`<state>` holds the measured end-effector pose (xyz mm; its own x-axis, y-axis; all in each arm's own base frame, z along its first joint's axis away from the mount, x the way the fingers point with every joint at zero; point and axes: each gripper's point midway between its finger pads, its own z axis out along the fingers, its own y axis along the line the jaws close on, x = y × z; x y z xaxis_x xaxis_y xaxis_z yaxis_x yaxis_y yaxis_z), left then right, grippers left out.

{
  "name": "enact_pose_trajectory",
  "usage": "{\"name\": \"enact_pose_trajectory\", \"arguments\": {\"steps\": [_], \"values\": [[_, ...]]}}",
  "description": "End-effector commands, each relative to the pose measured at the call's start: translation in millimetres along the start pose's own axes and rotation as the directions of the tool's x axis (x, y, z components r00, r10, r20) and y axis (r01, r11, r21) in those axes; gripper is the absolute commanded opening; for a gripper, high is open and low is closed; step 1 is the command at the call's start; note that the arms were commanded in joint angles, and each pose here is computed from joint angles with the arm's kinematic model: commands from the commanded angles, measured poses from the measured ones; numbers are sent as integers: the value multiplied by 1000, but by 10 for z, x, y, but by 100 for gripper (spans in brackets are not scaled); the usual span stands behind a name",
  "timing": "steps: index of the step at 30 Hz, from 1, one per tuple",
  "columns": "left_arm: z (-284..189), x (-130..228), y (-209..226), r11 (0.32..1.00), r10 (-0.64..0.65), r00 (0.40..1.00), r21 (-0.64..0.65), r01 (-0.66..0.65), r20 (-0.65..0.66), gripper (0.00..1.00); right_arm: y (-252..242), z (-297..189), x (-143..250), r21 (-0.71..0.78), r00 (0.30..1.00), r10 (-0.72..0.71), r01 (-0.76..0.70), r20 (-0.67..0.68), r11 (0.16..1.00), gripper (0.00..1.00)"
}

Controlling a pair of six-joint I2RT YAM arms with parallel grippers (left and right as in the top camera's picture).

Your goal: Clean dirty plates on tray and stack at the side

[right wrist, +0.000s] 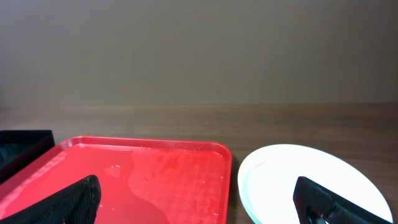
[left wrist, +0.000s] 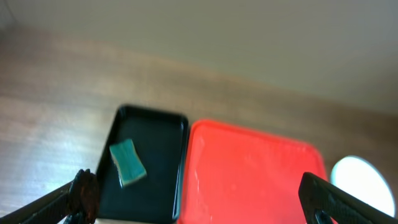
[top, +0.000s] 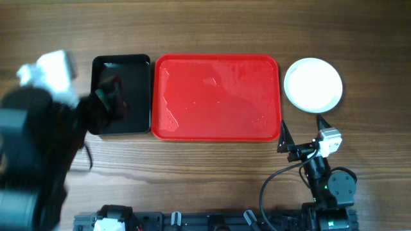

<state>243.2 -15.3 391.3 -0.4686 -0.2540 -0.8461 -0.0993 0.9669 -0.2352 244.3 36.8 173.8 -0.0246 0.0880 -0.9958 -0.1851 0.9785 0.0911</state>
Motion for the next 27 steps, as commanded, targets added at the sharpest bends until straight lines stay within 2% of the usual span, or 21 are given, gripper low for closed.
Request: {"name": "enact_pose_trajectory", "arguments": {"steps": [1, 5, 12, 18, 27], "values": [[-113, 170, 130, 1000, 4, 997, -10, -3, 77, 100, -17, -7, -31, 12, 1000, 16, -16, 17, 1000, 100], [-21, 420, 156, 998, -20, 988, 59, 11, 154, 100, -17, -7, -31, 12, 1000, 16, -16, 17, 1000, 100], [456, 887, 144, 978, -63, 946, 207, -4, 319, 100, -17, -7, -31, 12, 1000, 15, -15, 17, 1000, 100], [676, 1259, 270, 975, -78, 911, 222, -15, 406, 100, -17, -7, -33, 12, 1000, 16, -16, 18, 1000, 100], [899, 1649, 484, 985, -80, 905, 170, 10, 417, 100, -17, -7, -33, 12, 1000, 16, -16, 18, 1000, 100]]}}
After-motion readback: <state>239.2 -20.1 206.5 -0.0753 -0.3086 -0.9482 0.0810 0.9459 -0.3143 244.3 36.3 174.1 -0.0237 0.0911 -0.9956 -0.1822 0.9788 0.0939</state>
